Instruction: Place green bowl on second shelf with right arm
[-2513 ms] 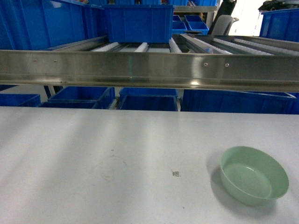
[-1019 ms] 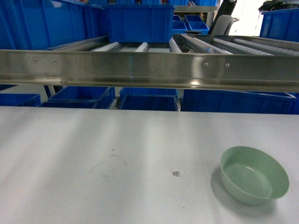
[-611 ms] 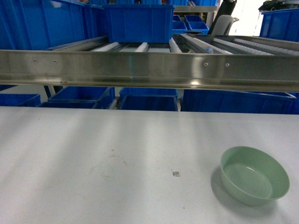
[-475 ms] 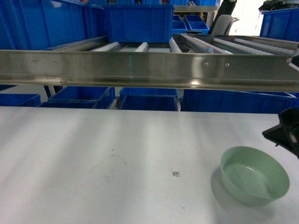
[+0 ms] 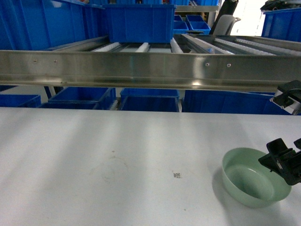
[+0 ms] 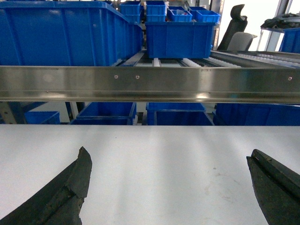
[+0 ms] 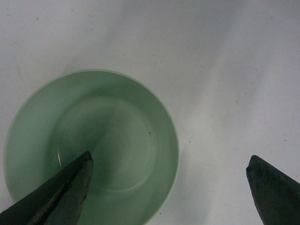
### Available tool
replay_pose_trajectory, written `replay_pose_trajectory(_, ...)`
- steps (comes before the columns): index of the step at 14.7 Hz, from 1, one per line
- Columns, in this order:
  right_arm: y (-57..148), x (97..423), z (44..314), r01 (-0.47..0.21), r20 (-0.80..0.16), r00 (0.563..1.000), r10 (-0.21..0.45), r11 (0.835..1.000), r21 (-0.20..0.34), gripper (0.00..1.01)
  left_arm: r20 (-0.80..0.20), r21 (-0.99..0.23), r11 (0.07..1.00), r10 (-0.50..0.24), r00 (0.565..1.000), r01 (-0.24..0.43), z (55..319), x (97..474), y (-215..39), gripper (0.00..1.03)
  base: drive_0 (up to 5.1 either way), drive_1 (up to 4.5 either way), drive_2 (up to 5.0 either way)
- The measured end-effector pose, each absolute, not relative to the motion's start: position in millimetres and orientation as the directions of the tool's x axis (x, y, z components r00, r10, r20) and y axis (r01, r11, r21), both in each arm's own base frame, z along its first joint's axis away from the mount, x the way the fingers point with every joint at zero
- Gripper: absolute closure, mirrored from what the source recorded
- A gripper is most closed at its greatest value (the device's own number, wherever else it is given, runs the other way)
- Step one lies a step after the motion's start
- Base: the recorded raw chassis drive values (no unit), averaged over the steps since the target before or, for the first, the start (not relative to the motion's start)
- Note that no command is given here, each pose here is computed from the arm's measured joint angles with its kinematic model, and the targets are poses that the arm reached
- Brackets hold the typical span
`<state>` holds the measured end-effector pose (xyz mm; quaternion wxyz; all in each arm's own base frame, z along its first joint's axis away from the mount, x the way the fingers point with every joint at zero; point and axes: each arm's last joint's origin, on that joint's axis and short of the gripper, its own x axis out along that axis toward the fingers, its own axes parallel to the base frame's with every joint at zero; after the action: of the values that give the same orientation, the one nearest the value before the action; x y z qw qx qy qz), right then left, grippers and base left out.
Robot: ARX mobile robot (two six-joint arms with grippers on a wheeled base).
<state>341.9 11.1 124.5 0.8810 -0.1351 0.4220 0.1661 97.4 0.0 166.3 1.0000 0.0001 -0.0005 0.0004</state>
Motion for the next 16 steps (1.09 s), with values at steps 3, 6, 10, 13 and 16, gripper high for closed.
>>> replay_pose_trajectory(3, 6.7, 344.9, 114.3, -0.401, -0.802, 0.573, 0.167, 0.911, -0.097, 0.03, 0.001, 0.001, 1.000, 0.001, 1.000, -0.001, 166.3, 97.4, 0.0, 0.05, 0.0, 0.00, 0.0)
replay_pose_trajectory(6, 6.4, 345.7, 106.4, -0.404, -0.813, 0.559, 0.163, 0.910, -0.096, 0.03, 0.001, 0.001, 1.000, 0.001, 1.000, -0.001, 166.3, 97.4, 0.0, 0.05, 0.0, 0.00, 0.0)
replay_pose_trajectory(10, 6.3, 345.7, 90.8, -0.401, -0.830, 0.538, 0.147, 0.911, -0.098, 0.03, 0.001, 0.001, 1.000, 0.001, 1.000, -0.001, 166.4, 97.4, 0.0, 0.05, 0.0, 0.00, 0.0)
replay_pose_trajectory(13, 6.1, 341.0, 78.3, -0.396, -0.845, 0.519, 0.127, 0.912, -0.106, 0.03, 0.001, 0.001, 1.000, 0.001, 1.000, -0.001, 166.3, 97.4, 0.0, 0.05, 0.0, 0.00, 0.0)
replay_pose_trajectory(16, 10.3, 337.6, 70.1, -0.402, -0.855, 0.504, 0.119, 0.909, -0.111, 0.30, 0.001, 0.001, 1.000, 0.001, 1.000, -0.001, 166.3, 97.4, 0.0, 0.05, 0.0, 0.00, 0.0)
